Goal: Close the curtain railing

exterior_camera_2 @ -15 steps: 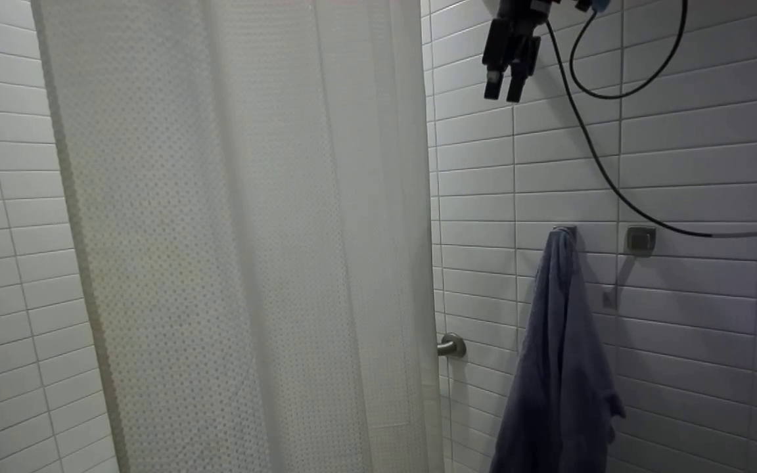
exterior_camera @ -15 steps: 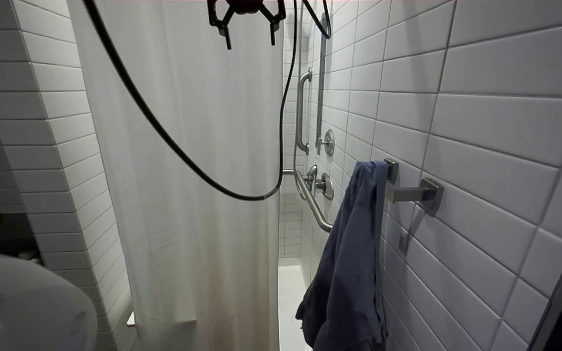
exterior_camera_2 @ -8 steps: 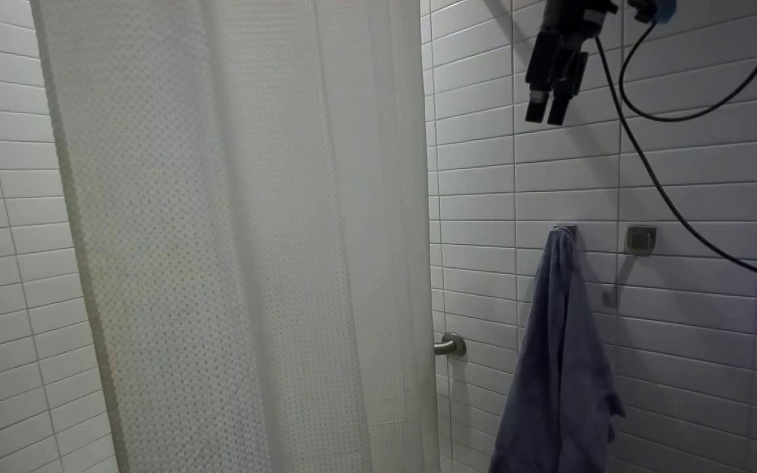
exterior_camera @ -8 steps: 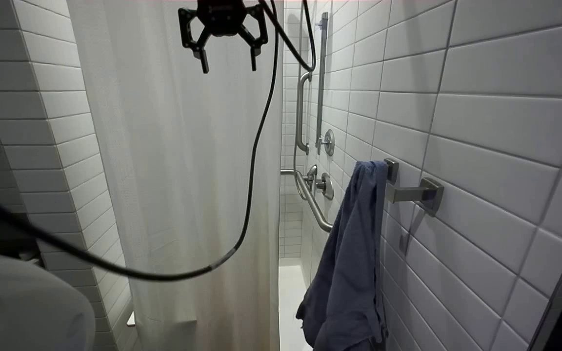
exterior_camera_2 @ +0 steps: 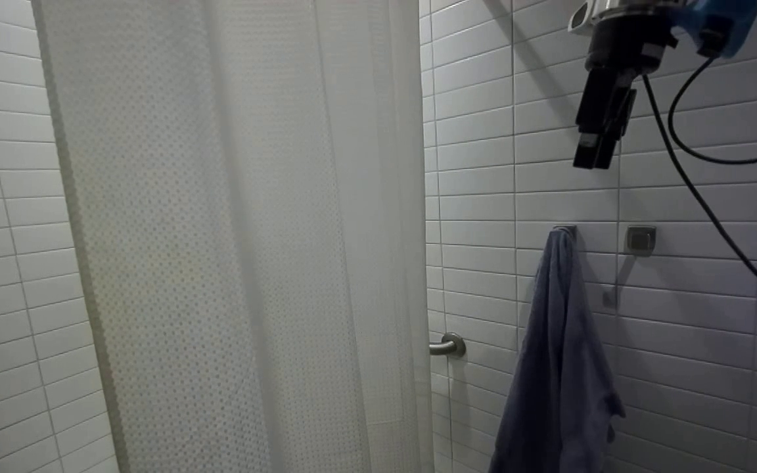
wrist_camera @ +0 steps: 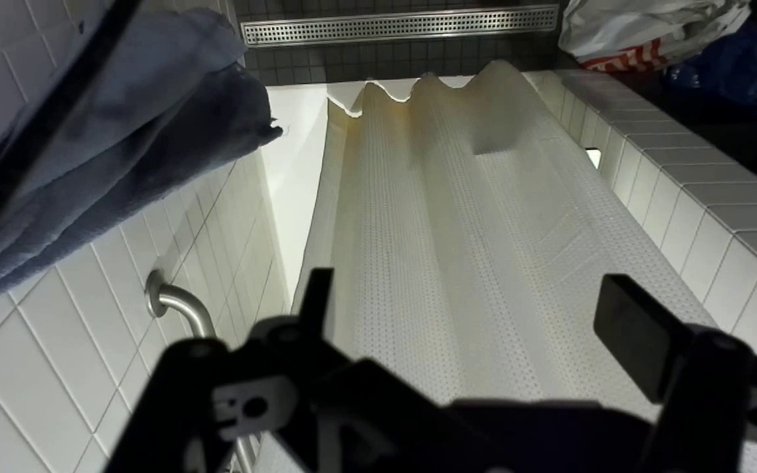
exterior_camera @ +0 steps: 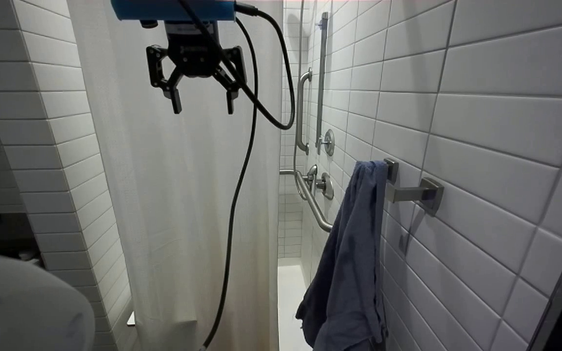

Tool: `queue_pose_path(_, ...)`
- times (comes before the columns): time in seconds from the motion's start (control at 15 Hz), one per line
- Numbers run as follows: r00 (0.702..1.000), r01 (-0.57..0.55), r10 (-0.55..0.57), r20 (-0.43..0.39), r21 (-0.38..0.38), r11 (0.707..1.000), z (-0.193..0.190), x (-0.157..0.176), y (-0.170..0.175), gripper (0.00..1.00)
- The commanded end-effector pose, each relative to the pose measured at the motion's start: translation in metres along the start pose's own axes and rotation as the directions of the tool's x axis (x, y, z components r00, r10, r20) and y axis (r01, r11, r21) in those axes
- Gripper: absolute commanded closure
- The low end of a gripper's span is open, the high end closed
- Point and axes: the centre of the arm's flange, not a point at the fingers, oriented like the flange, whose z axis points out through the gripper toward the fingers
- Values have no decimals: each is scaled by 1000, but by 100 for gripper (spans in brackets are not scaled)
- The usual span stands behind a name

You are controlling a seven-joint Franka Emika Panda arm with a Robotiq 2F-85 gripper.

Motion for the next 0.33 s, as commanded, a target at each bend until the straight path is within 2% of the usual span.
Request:
queue_pose_path(0.0,1000,0,0,-2,1,1000,0,-2,-1,0)
queue_pose_path(0.27,1000,1,-1,-6,1,1000,-1,-3,-1,0)
